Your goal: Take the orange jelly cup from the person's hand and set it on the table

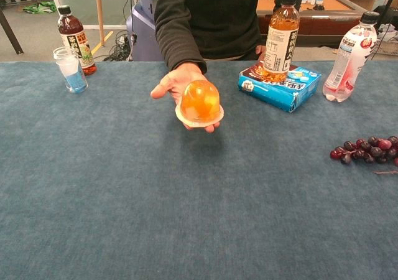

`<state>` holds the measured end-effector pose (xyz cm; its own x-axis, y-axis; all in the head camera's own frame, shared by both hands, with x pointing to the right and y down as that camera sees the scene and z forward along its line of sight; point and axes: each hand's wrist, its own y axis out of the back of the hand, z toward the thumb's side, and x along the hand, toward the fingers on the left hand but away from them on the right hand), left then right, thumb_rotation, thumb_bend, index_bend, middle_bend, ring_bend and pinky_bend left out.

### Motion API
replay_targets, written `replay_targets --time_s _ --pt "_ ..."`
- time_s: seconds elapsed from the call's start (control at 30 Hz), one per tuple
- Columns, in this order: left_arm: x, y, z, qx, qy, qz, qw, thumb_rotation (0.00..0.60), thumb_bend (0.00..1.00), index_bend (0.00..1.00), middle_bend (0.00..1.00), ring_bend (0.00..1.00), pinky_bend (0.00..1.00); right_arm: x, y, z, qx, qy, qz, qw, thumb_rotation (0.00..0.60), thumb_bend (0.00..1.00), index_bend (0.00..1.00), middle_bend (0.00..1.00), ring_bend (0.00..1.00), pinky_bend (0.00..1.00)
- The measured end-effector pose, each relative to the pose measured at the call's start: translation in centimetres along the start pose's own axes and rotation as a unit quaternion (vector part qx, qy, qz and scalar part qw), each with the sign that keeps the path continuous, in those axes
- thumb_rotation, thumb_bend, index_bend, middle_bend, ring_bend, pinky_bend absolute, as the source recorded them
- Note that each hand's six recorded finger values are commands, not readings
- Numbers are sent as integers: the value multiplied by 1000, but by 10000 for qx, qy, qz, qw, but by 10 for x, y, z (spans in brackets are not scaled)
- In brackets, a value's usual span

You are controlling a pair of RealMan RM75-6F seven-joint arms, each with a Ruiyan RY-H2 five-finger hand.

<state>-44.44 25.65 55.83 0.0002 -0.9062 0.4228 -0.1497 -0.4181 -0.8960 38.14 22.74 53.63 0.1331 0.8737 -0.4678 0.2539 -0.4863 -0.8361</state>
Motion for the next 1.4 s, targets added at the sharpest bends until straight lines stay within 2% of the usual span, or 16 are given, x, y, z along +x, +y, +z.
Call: replay_targets --time_s 0.47,0.7,1.03,1.23,1.4 --pt "0 2 -1 18 2 12 10000 600 171 411 338 290 217 -3 -1 5 23 105 61 9999 600 216 0 79 0 120" --pt "0 5 -1 34 -8 31 10000 600 171 411 338 290 216 -15 -3 21 182 342 206 9990 600 216 0 83 0 120" --pt "-3 4 -1 -5 2 29 10000 600 171 411 338 290 217 -62 -6 77 295 939 645 9931 600 216 0 93 0 120" --pt "-3 5 -2 -5 9 44 10000 600 171 411 338 290 217 -96 -12 113 322 1286 850 9875 600 216 50 108 0 120" --pt "-3 5 -3 -26 21 66 10000 600 171 411 338 290 217 -119 -21 142 209 1529 1034 9826 600 216 84 164 0 120"
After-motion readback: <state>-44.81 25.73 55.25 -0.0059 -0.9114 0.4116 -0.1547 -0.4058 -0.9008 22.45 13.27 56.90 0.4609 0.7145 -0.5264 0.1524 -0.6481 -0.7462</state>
